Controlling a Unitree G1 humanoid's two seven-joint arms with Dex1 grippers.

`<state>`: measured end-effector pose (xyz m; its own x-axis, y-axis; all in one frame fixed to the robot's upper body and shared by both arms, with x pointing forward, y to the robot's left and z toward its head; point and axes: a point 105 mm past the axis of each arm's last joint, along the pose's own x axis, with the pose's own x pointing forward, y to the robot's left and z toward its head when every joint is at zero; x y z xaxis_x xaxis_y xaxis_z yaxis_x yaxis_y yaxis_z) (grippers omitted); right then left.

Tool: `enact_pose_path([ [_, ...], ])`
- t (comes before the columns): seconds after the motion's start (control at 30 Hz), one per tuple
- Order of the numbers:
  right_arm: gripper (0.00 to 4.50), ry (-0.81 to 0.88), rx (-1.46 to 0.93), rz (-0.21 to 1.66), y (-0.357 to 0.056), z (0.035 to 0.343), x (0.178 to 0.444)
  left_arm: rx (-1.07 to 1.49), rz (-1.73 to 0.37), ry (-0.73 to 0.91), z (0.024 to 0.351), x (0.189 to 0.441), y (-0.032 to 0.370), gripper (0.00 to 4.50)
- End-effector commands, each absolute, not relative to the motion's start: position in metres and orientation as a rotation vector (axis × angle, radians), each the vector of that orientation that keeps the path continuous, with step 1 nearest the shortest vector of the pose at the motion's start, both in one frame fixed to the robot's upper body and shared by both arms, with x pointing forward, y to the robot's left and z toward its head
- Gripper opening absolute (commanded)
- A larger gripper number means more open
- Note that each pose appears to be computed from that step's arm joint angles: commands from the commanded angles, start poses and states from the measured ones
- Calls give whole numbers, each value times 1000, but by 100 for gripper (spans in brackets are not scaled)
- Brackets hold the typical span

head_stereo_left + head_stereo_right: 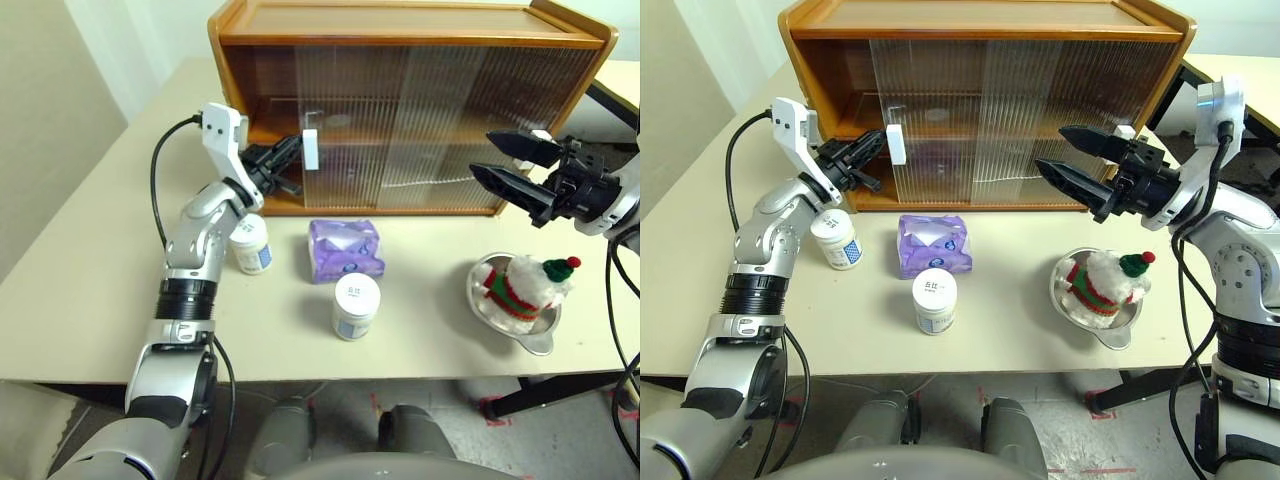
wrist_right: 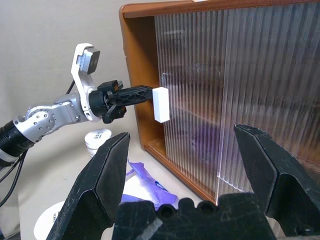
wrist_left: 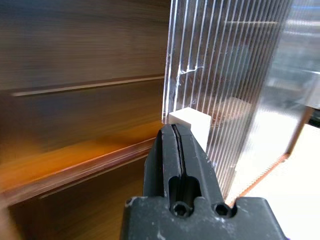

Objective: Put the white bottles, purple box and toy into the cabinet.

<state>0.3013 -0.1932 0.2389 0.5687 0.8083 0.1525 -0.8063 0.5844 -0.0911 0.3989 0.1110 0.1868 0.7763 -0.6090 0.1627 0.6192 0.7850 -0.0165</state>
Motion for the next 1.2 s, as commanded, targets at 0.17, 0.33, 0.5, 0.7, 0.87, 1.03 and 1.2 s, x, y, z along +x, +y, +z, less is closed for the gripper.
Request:
enact_pose_path([
  [0.17, 450, -224, -27, 942, -193, 247, 297, -49, -749, -157, 193, 398, 84, 2],
  [0.33, 450, -228, -30, 939, -194, 249, 297, -46, -786, -141, 186, 395, 70, 2],
  [0.5, 450, -229, -30, 934, -196, 250, 297, -57, -814, -131, 182, 395, 59, 2],
  [0.7, 450, -225, -33, 928, -198, 250, 295, -55, -846, -121, 178, 395, 49, 2],
  [0.87, 450, -220, -35, 920, -200, 249, 293, -71, -800, -144, 184, 396, 63, 2],
  [1.03, 450, -213, -32, 922, -200, 247, 294, -68, -770, -149, 187, 384, 81, 2],
  [1.2, 450, -212, -29, 933, -199, 246, 297, -55, -733, -145, 188, 381, 92, 2],
])
